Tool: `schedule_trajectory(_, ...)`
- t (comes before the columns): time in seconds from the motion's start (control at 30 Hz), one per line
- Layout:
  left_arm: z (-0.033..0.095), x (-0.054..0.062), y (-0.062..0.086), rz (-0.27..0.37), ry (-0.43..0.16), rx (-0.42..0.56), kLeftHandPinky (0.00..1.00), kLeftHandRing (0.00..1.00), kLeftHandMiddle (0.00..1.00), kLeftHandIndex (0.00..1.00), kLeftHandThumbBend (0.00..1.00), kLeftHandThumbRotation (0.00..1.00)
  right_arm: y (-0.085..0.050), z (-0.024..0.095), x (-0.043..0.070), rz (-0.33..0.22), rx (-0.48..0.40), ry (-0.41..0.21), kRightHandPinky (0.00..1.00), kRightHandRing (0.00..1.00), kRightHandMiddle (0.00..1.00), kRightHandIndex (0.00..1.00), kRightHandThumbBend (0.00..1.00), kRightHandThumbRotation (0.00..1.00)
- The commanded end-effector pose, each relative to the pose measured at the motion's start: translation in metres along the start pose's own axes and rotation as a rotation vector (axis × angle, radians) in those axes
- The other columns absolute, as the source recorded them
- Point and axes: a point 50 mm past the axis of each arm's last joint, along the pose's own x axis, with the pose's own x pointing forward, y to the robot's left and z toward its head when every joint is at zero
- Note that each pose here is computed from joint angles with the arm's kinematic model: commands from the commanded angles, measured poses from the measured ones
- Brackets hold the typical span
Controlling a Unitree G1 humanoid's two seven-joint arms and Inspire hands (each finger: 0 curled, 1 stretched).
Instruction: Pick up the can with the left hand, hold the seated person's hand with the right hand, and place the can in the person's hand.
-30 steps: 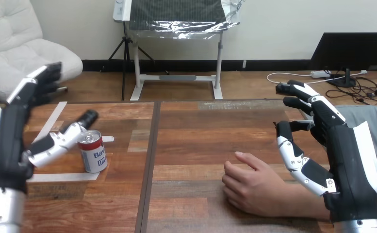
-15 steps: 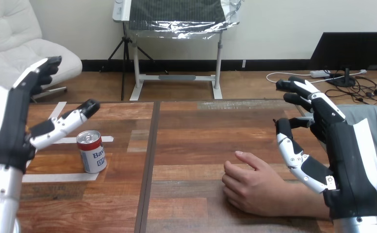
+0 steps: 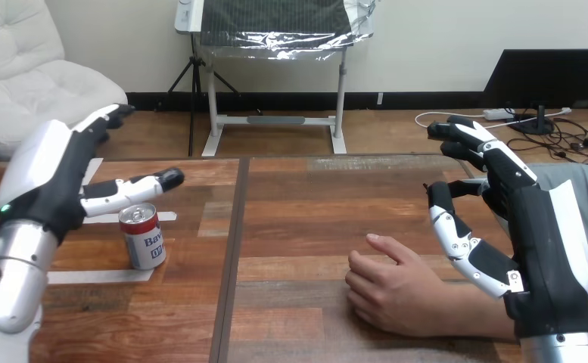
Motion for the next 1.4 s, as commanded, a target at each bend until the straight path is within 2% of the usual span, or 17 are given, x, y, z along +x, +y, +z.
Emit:
schedule_trajectory(0.0,0.019,0.037,0.013,-0.050,-0.063,0.142,0.75,0.84,0.86,0.87,0.94,0.66,-0.008,0.016,0.014,-0.006,-0.036,-0.110,0.60,0.83,0.89,0.77,0.25,0.00)
schedule_trajectory(0.17,0.020,0.044,0.010,-0.075,-0.058,0.159,0.75,0.84,0.86,0.87,0.94,0.67,-0.009,0.016,0.015,-0.008,-0.045,-0.114,0.60,0.83,0.89,0.76,0.25,0.00)
schedule_trajectory(0.53,0.022,0.058,0.006,-0.088,-0.050,0.224,0.75,0.83,0.85,0.86,0.95,0.70,-0.012,0.017,0.015,-0.013,-0.058,-0.115,0.61,0.84,0.89,0.75,0.26,0.00)
schedule_trajectory(0.93,0.023,0.071,0.001,-0.061,-0.079,0.302,0.76,0.81,0.84,0.85,0.90,0.74,-0.016,0.019,0.016,-0.011,-0.087,-0.111,0.62,0.85,0.89,0.74,0.27,0.00)
schedule_trajectory(1.0,0.024,0.075,-0.001,-0.056,-0.084,0.344,0.77,0.81,0.84,0.85,0.89,0.74,-0.018,0.020,0.017,-0.010,-0.107,-0.110,0.62,0.85,0.89,0.73,0.27,0.00)
schedule_trajectory(1.37,0.023,0.084,-0.006,-0.067,-0.077,0.432,0.78,0.82,0.84,0.86,0.86,0.84,-0.021,0.022,0.018,-0.009,-0.137,-0.107,0.63,0.86,0.88,0.71,0.30,0.00)
